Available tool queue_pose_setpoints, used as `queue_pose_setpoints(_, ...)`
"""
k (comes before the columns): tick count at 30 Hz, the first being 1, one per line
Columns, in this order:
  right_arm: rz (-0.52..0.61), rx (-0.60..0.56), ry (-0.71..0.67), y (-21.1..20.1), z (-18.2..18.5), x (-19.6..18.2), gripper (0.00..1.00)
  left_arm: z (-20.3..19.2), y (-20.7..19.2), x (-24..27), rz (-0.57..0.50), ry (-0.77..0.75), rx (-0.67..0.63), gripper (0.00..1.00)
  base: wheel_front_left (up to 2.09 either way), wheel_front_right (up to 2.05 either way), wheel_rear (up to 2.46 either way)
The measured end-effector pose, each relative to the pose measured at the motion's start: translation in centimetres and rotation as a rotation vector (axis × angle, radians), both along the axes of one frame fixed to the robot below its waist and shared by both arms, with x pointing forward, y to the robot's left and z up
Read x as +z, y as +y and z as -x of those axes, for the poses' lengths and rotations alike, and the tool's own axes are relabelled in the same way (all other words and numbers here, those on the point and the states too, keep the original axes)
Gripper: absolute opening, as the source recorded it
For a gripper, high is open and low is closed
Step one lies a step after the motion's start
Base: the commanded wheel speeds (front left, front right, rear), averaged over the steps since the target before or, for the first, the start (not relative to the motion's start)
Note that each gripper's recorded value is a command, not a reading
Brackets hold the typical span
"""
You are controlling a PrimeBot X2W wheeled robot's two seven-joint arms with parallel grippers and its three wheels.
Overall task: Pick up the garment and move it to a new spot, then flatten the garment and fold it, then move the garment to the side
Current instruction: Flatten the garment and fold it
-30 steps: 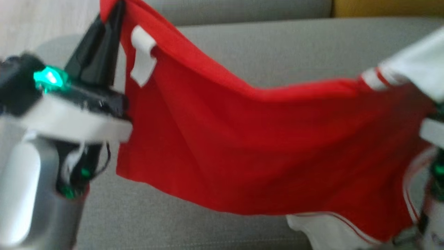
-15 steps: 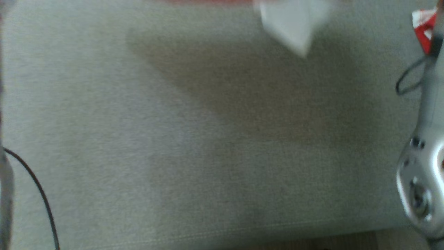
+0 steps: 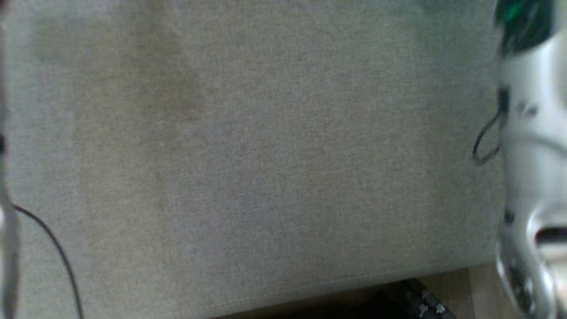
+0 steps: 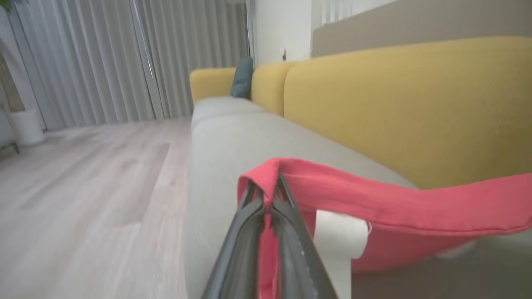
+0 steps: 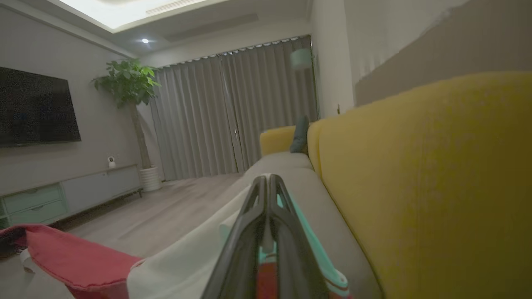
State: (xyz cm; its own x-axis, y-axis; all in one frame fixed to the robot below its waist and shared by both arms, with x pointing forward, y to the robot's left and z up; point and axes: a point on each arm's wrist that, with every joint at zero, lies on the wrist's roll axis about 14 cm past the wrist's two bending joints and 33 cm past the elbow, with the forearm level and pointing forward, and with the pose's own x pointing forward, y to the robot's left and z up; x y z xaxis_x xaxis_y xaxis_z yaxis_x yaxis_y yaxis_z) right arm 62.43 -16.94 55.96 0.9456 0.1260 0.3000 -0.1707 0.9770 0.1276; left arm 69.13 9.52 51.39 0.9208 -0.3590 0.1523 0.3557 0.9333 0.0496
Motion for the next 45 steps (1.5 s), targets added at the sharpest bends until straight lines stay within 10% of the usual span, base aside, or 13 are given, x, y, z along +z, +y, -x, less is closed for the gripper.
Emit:
queue_pose_setpoints(6, -0.031, 0.005, 0.12, 0.5, 3.0, -5.6, 0.0, 3.4, 0.5, -5.2, 0.086, 0.129, 0.021, 0.0, 0.0, 0.0, 0.0)
queue_pose_setpoints(45, -0.135, -0.16, 0.31, -2.9, 31.2, -6.7, 0.0, 33.5, 2.0, -5.5, 0.29, 0.317, 0.099, 0.0, 0.0, 0.0, 0.0)
